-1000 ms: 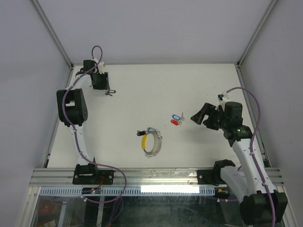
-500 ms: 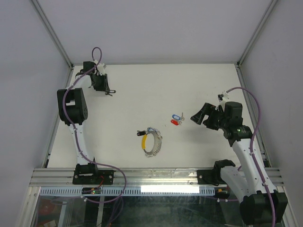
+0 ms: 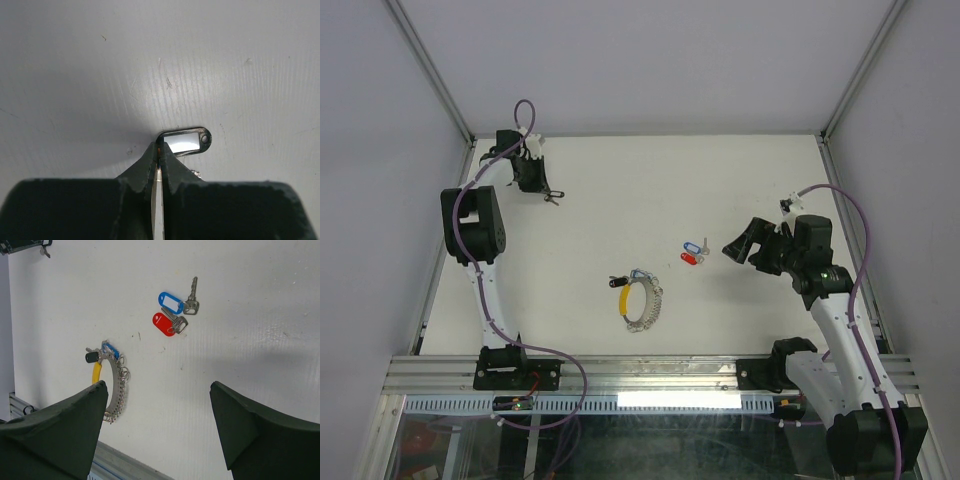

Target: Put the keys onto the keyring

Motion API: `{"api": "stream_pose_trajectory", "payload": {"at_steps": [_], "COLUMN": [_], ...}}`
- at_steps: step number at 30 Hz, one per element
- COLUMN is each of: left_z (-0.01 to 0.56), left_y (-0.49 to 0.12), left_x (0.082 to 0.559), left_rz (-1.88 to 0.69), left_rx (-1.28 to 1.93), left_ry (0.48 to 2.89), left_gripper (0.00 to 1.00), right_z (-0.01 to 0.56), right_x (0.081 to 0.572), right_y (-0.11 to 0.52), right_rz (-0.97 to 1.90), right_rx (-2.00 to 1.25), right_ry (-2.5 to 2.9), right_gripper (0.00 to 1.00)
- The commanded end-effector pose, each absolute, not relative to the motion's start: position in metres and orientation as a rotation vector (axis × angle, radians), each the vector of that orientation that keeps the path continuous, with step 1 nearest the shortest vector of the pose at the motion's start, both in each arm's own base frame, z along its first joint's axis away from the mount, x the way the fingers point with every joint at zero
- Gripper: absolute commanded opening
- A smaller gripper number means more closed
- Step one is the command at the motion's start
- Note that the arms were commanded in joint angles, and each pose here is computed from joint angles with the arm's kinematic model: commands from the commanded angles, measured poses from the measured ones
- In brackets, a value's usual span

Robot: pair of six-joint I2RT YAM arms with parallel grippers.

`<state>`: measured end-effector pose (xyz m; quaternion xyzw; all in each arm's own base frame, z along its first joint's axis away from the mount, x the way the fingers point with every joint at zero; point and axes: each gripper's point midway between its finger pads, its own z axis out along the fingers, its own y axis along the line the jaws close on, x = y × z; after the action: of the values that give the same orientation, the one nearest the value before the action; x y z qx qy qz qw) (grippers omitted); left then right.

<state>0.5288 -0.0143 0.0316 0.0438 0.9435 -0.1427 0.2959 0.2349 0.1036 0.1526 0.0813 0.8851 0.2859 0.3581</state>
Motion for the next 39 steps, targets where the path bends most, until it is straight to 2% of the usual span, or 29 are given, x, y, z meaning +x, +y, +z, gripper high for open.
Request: {"api": "stream_pose_trajectory", "payload": {"at_steps": [1,7,10,15,19,23,29,33,39], "left_z": [0.096,0.133,0.148,0.159,0.144,0.122,0.131,0.148,0.185], "left_y": [-0.022,-0.094,-0.157,-0.267,-0.339,-0.373,-0.384,-0.373,-0.337], "left_x": [0.541,0.513,0.487,0.417,0.363,0.344,0.338,0.337,0.311], "left_rz": [-0.415,-0.303,-0.394,-0.556,-0.676,-0.724,-0.756,-0.725,-0.729], "left_rx": [0.121,0.219,0.285,0.394,0.451,0.489,0.509,0.507,0.431], "left_ry": [2.363,2.337,2.3,2.237,2.229,2.271,2.248,2.212,2.144], "left_gripper": [0.0,0.0,0.0,0.0,0.0,0.0,0.32,0.48,0.64], "right_z": [0.183,0.183,0.183,0.185,0.179,0.175,0.182,0.189,0.176], "right_x": [0.246,0.247,0.246,0.241,0.234,0.229,0.224,0.223,0.241], "right_y": [0.107,0.107,0.106,0.108,0.113,0.117,0.114,0.113,0.091], "right_rz": [0.772,0.766,0.758,0.778,0.826,0.854,0.822,0.815,0.679], "right_rx": [0.171,0.171,0.163,0.152,0.16,0.151,0.125,0.115,0.293], "right_ry": [2.193,2.18,2.18,2.166,2.17,2.188,2.195,2.163,2.18], "right_gripper": [0.86,0.86,0.86,0.86,0.86,0.86,0.88,0.9,0.87]}}
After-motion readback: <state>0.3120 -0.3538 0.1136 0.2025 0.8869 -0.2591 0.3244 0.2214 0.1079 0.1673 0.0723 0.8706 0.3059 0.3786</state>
